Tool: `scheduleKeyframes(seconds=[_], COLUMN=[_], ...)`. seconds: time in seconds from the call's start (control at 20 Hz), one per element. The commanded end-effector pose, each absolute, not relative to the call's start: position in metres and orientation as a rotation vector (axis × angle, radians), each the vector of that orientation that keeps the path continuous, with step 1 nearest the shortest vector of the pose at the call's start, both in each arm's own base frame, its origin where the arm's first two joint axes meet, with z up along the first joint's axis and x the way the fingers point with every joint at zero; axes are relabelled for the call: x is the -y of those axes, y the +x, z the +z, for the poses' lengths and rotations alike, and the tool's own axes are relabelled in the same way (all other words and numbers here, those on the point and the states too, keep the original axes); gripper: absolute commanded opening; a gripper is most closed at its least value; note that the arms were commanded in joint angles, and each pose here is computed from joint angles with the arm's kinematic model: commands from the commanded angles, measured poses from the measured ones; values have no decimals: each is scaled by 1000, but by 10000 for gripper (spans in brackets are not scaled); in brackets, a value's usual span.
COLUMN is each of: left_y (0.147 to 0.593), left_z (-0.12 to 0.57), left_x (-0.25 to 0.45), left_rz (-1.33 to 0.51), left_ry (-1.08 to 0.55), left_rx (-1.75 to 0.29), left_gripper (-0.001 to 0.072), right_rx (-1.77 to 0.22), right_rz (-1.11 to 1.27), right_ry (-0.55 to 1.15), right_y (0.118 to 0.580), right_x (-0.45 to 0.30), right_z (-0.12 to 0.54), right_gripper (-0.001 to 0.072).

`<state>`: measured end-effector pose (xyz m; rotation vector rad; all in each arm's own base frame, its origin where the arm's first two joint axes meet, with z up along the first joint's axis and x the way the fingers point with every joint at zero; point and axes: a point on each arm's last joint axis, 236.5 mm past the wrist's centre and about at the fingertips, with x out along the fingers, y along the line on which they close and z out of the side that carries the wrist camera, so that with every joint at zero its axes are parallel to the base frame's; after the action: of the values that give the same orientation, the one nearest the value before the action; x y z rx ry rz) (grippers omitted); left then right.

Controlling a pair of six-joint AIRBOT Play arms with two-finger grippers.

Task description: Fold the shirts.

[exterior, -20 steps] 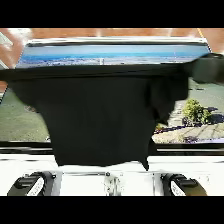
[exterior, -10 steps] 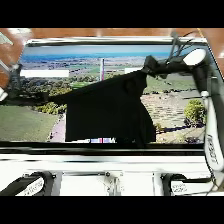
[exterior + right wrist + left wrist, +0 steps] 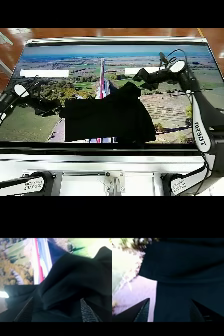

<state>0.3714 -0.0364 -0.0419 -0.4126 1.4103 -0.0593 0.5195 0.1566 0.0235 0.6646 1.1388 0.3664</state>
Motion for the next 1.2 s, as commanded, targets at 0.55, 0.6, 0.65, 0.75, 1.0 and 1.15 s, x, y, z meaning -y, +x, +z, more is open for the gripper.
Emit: scheduleKeyframes(seconds=[0.55,0.6,0.65,0.75,1.0,1.15], left_y=[250,251,249,247,261,269], left_z=[-99,-103,-107,-114,-125,-128], left_x=[51,53,53,53,69,89], left_rz=[-217,-213,-213,-209,-231,-268], left_ry=[-694,-705,-704,-705,-801,-813], left_rx=[-1652,-1639,-1638,-1653,-1626,-1613], left_gripper=[683,683,683,683,665,657], right_rx=[-1637,-1638,-1642,-1646,-1644,-1642], right_rz=[234,246,252,259,280,272], right_ry=[650,667,667,649,608,611], right_y=[335,333,332,331,333,334], right_x=[-17,-23,-28,-37,-51,-50], right_z=[-11,-16,-21,-28,-31,-32], right_gripper=[551,552,552,552,552,552])
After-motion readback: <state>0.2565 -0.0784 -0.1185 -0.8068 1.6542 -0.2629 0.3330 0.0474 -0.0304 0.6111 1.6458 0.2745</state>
